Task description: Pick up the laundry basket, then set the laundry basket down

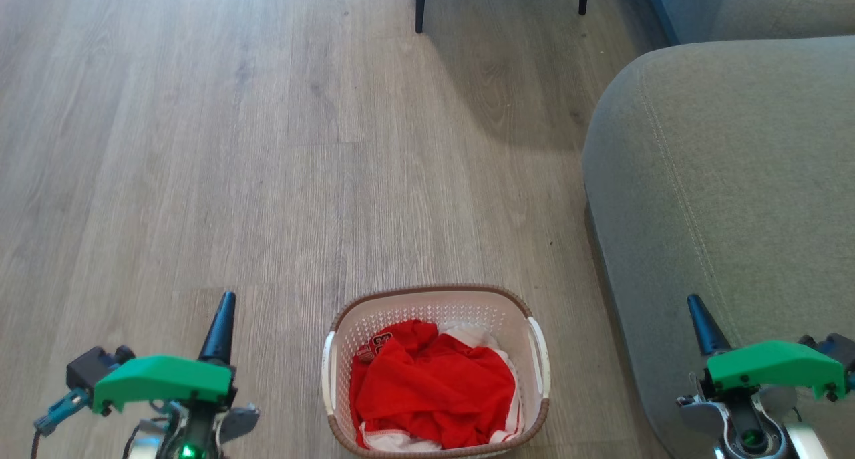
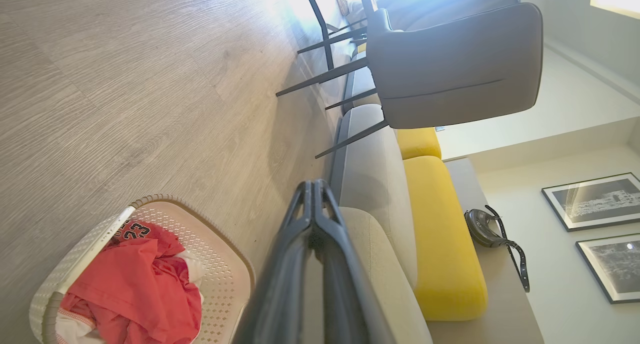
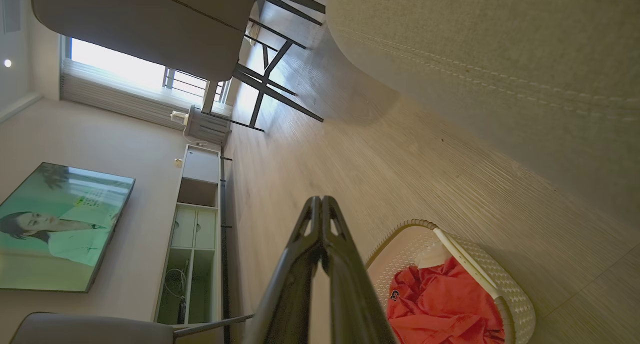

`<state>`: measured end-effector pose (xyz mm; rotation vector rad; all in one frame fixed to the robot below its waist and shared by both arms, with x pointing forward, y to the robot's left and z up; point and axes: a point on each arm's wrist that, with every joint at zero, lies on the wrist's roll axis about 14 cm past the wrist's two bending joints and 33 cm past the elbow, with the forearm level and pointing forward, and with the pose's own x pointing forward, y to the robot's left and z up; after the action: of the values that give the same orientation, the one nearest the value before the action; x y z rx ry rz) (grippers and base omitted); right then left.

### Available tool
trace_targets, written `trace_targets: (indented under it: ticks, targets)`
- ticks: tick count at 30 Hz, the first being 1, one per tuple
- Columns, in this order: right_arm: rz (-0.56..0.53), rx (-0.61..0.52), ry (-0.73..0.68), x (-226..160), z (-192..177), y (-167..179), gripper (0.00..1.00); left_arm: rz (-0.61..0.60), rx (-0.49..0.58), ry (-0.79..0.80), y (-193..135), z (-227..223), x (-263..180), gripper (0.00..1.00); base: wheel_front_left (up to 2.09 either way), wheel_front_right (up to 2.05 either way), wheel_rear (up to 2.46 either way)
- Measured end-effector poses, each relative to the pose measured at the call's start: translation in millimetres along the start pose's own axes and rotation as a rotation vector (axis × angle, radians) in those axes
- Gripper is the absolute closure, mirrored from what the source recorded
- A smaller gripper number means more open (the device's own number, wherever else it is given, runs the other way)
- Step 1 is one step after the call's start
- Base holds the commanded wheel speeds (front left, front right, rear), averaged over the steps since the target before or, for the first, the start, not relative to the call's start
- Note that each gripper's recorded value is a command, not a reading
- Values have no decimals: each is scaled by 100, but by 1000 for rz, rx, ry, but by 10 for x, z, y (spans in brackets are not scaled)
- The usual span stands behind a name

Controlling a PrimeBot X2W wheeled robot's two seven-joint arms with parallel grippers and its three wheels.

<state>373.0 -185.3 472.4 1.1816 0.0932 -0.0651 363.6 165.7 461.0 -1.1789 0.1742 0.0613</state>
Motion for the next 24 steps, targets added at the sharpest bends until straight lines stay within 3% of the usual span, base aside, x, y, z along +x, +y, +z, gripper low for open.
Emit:
trace_targets:
  ticks: [24]
  targets:
    - [-11,243,-12,-18,104,-55,100,-31,-242,-14,-36,150,49,100,0,0,0]
